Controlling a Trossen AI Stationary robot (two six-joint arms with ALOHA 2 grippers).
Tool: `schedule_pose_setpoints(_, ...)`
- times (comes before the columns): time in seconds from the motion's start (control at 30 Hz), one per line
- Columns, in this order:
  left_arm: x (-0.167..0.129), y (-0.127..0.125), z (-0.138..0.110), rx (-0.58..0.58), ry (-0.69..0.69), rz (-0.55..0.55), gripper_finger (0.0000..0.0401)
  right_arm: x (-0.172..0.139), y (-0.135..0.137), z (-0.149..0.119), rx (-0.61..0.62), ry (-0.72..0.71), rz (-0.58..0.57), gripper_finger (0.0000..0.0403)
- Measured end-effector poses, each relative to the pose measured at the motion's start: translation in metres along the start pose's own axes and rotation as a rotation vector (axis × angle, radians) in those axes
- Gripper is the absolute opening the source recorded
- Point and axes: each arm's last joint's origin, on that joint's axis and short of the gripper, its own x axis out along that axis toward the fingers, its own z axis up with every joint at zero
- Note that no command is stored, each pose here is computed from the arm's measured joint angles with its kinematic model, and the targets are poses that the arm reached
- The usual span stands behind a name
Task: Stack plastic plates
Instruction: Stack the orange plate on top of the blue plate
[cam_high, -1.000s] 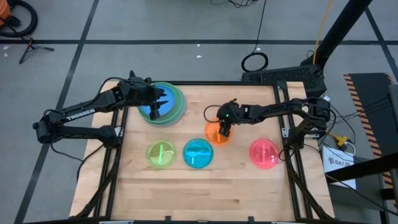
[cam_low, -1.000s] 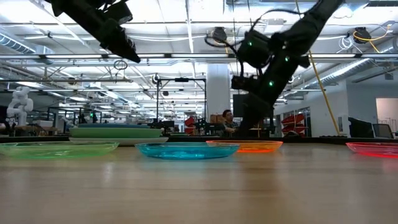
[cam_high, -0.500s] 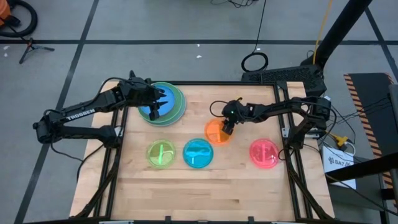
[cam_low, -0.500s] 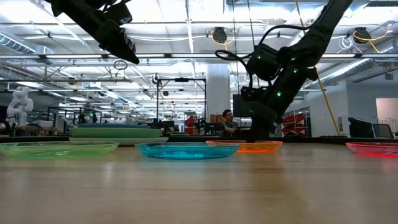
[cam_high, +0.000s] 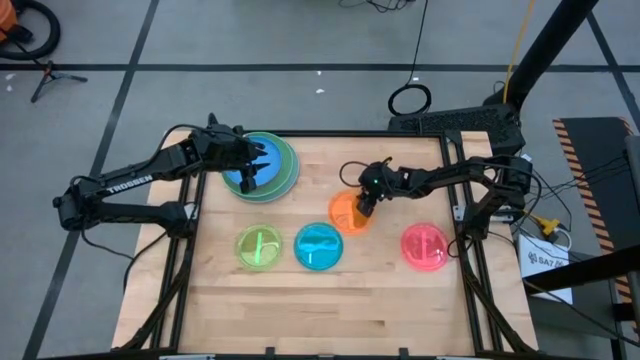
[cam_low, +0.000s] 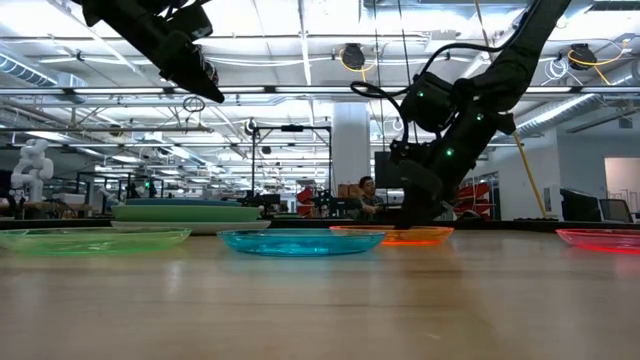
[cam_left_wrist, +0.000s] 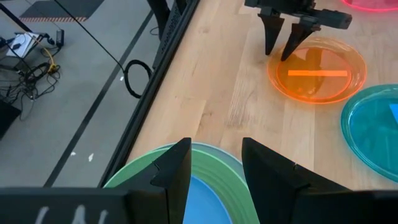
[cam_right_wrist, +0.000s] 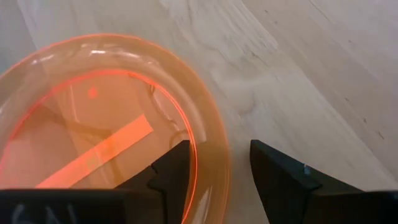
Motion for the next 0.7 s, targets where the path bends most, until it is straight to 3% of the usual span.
schedule_pose_setpoints(0.27, 0.0000, 0.0000, 0.0000, 0.000, 0.000, 0.000, 0.0150, 0.0000, -0.0039, 0.0012, 0.056, -0.001, 0.012, 0.0153)
schedule_pose_setpoints(0.7, 0.0000, 0.0000, 0.0000, 0.000, 0.000, 0.000, 0.0150, 0.0001, -0.0045, 0.0013, 0.063, -0.003, 0.003, 0.0054)
